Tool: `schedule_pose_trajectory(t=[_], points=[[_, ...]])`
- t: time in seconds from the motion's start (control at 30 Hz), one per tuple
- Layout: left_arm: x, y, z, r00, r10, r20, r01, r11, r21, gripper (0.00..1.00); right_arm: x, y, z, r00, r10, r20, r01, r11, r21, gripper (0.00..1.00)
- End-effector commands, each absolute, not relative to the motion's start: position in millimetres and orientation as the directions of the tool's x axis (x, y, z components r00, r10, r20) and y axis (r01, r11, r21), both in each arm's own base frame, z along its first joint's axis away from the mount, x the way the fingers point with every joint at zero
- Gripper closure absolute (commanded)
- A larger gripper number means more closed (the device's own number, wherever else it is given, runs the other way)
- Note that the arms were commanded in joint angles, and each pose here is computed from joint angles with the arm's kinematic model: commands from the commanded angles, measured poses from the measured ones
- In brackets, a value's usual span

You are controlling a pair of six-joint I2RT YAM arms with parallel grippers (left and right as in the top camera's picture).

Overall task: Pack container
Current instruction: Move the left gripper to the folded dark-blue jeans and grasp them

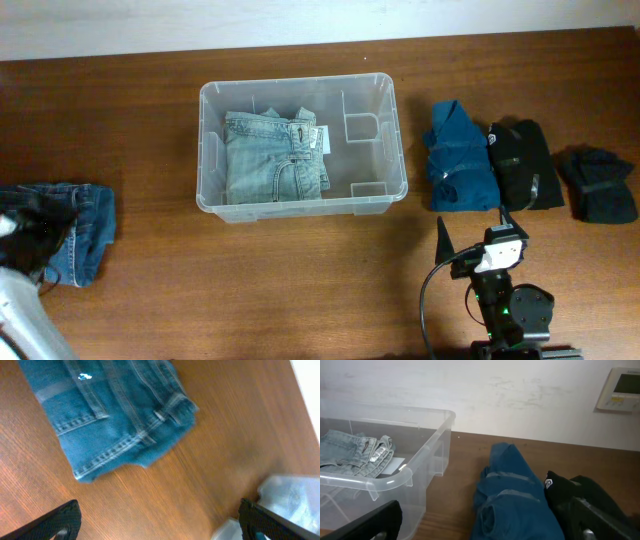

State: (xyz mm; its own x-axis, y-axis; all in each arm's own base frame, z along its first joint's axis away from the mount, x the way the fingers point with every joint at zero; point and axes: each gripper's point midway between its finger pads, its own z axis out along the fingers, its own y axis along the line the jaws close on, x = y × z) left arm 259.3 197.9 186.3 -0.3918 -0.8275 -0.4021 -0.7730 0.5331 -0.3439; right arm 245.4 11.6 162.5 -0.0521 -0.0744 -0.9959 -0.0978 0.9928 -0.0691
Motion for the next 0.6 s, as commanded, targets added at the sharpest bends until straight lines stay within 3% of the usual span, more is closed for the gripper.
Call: schedule_pose_trajectory(t=[0.0, 0.13, 0.43, 0.57], points=[[242, 210, 163, -0.314, -0.887, -0.338, -0.737, 0.452, -0.503, 0.01, 246, 8, 160, -0.057, -0.065, -0.996, -0.081, 0.995, -0.060, 0.02], [224, 228, 137, -0.236, -0.909, -0.344, -0.762, 0.392, -0.515, 0.01, 246, 8, 160, -0.057, -0.065, -0.996, -0.081, 0.995, -0.060, 0.02], [225, 255, 116, -0.190, -0.862, -0.470, -0.775, 0.425, -0.468, 0.01, 246, 8, 160, -0.057, -0.065, -0.996, -0.081, 0.995, -0.060, 0.02], [225, 259, 100, -0.188, -0.881, -0.433, -0.796, 0.396, -0.459, 0.01, 246, 8, 160, -0.057, -0.065, -0.996, -0.081, 0.995, -0.060, 0.02]])
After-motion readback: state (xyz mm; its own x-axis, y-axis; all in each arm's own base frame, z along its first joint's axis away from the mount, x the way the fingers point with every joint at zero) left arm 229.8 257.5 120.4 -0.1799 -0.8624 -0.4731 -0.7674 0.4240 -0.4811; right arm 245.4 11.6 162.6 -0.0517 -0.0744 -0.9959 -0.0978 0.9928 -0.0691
